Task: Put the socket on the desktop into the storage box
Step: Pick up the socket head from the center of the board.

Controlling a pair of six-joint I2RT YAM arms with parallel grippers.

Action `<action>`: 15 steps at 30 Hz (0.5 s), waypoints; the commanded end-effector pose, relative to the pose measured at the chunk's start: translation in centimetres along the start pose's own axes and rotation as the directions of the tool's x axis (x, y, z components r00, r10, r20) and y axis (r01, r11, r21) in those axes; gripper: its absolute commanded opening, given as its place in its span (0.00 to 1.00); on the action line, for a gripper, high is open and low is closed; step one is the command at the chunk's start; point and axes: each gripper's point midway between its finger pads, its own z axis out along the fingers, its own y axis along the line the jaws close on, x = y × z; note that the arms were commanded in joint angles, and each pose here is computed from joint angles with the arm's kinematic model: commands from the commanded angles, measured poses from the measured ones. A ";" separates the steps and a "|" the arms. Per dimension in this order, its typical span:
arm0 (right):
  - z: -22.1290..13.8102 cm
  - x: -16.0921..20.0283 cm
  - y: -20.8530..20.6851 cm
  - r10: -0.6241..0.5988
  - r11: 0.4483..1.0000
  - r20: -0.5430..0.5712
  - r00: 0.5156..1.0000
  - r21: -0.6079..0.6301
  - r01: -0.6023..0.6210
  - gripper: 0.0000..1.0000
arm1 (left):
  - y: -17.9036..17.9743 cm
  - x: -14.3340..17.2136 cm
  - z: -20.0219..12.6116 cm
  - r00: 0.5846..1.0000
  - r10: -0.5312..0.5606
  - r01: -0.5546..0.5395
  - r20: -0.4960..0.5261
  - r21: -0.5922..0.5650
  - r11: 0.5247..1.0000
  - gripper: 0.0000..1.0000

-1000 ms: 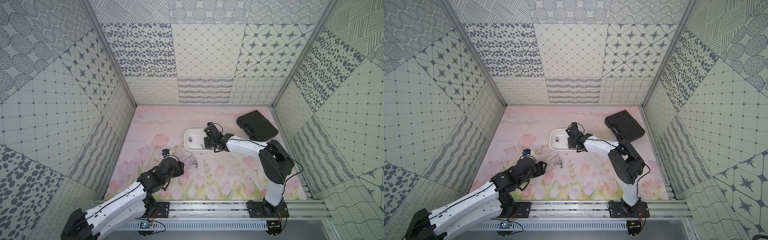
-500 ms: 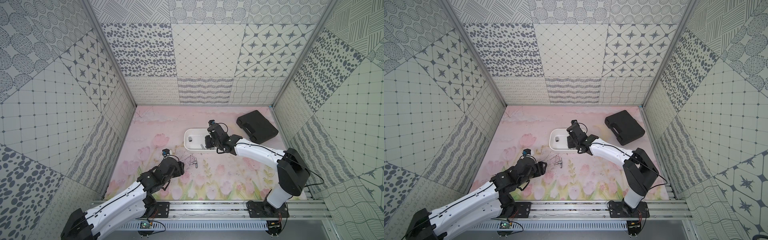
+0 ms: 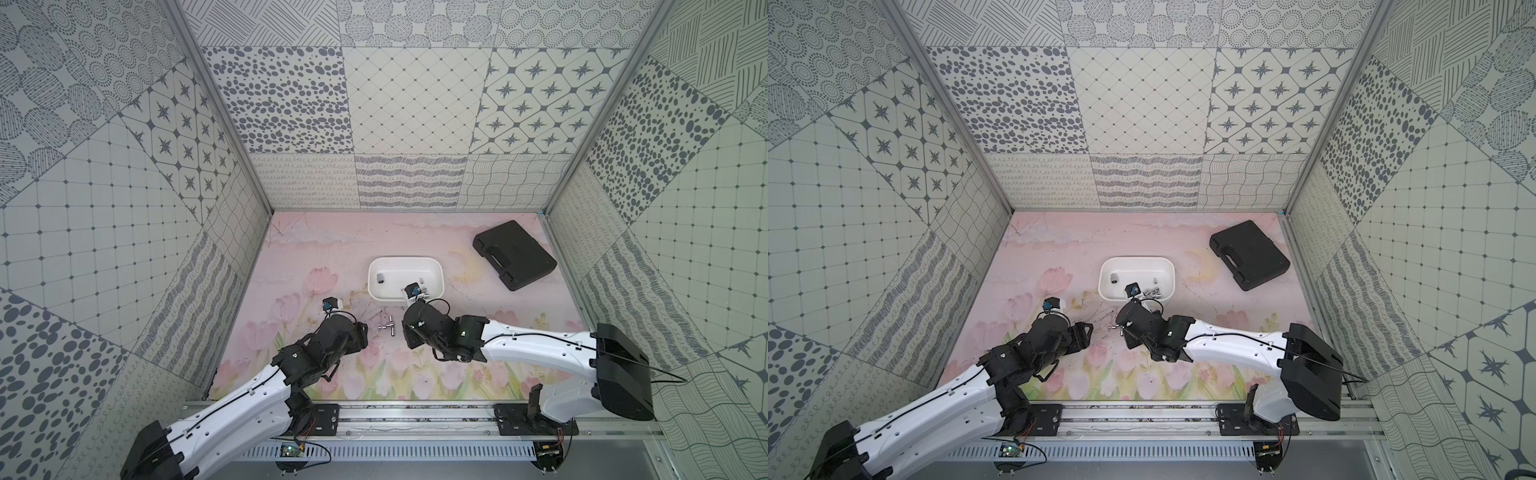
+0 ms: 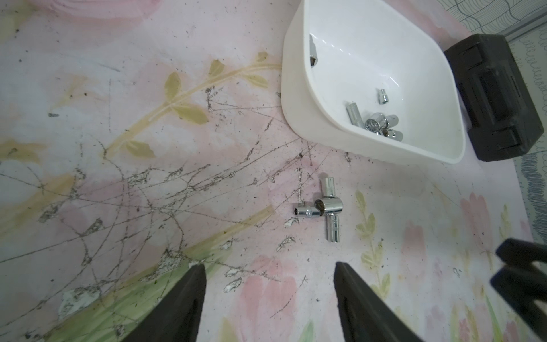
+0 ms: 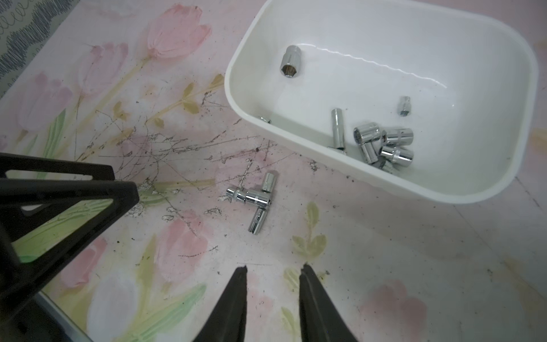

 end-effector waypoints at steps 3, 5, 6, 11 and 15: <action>2.4 1.9 2.2 0.013 1.000 -0.030 0.999 0.023 -0.012 0.33 | 1.3 -0.2 -0.1 1.000 -0.013 0.014 0.020 -0.064 0.998 0.73; 3.5 2.7 2.7 -0.002 0.999 -0.053 0.999 0.032 0.004 0.33 | 1.6 -0.1 -0.1 1.000 -0.017 0.019 0.020 -0.074 0.997 0.74; 4.1 3.1 2.8 -0.006 0.999 -0.064 0.998 0.037 0.008 0.33 | 1.7 -0.1 -0.1 1.000 -0.021 0.022 0.021 -0.081 0.996 0.73; 6.1 4.0 3.1 0.006 0.998 -0.082 0.997 0.059 -0.001 0.33 | 1.9 -0.1 -0.1 1.000 -0.020 0.022 0.023 -0.092 0.996 0.74; 7.4 4.6 2.4 0.035 0.995 -0.100 0.994 0.092 -0.026 0.35 | 1.8 -0.2 -0.1 0.999 -0.022 0.024 0.024 -0.090 0.996 0.74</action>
